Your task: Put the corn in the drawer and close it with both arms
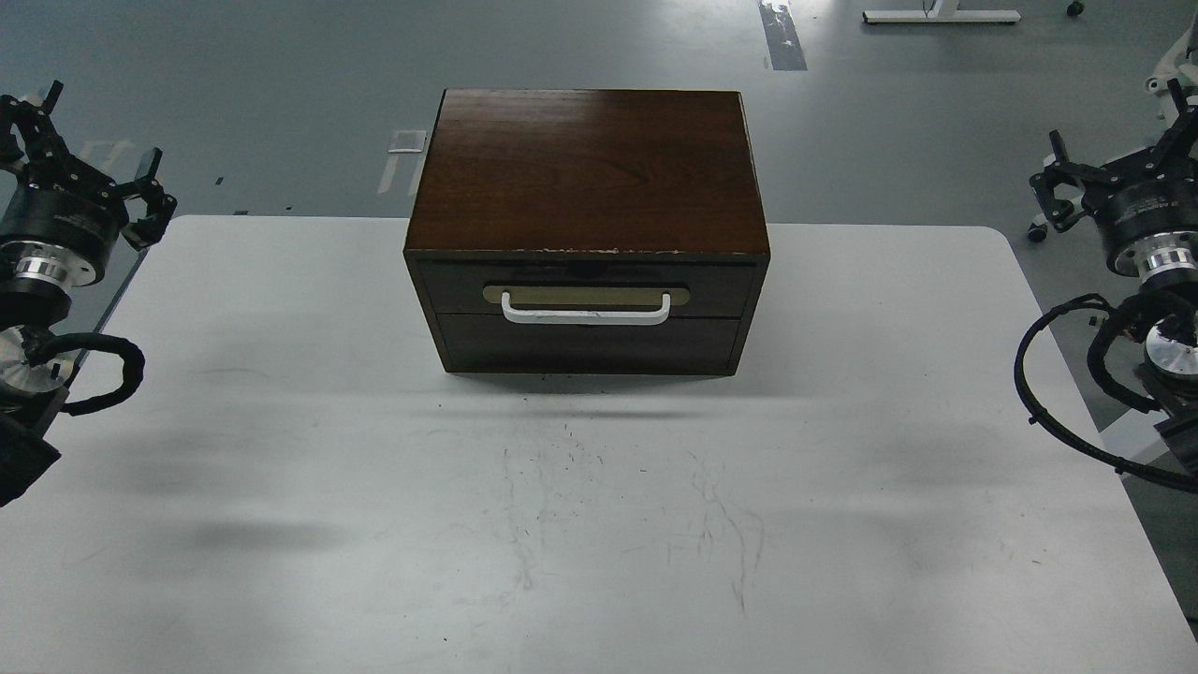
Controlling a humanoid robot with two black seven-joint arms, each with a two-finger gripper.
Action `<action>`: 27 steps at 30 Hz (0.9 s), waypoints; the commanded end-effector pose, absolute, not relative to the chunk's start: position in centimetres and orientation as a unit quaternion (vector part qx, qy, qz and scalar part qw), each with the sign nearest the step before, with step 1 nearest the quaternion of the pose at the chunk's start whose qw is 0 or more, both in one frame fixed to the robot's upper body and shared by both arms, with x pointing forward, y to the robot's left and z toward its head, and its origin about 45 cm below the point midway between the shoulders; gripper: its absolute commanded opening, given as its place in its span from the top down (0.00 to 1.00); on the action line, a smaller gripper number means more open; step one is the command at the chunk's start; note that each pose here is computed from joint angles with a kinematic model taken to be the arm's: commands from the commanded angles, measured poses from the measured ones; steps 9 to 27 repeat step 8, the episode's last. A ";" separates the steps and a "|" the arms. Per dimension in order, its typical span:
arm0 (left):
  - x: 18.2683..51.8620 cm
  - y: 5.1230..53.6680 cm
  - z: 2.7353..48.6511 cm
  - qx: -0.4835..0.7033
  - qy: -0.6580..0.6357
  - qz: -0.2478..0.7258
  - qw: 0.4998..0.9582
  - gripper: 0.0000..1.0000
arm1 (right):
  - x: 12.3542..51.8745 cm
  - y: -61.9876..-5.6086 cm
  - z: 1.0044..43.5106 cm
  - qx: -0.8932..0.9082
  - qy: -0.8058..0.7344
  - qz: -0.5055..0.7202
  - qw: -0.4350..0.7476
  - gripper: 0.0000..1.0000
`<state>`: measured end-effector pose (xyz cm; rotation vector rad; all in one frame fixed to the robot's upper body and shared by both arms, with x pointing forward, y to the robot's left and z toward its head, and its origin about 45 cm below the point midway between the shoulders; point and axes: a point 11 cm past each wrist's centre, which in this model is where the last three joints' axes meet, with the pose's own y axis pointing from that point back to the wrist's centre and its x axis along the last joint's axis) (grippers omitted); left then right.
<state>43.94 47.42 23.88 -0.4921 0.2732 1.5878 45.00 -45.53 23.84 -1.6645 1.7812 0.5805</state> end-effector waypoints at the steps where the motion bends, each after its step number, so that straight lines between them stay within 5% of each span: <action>1: 44.2 46.8 23.5 -0.207 0.135 0.699 0.671 0.02 | 45.2 -44.7 23.4 -0.637 0.671 0.229 0.303 0.00; 27: 44.4 46.6 23.8 -0.210 0.135 0.694 0.675 0.02 | 45.4 -44.7 23.8 -0.636 0.670 0.224 0.311 0.00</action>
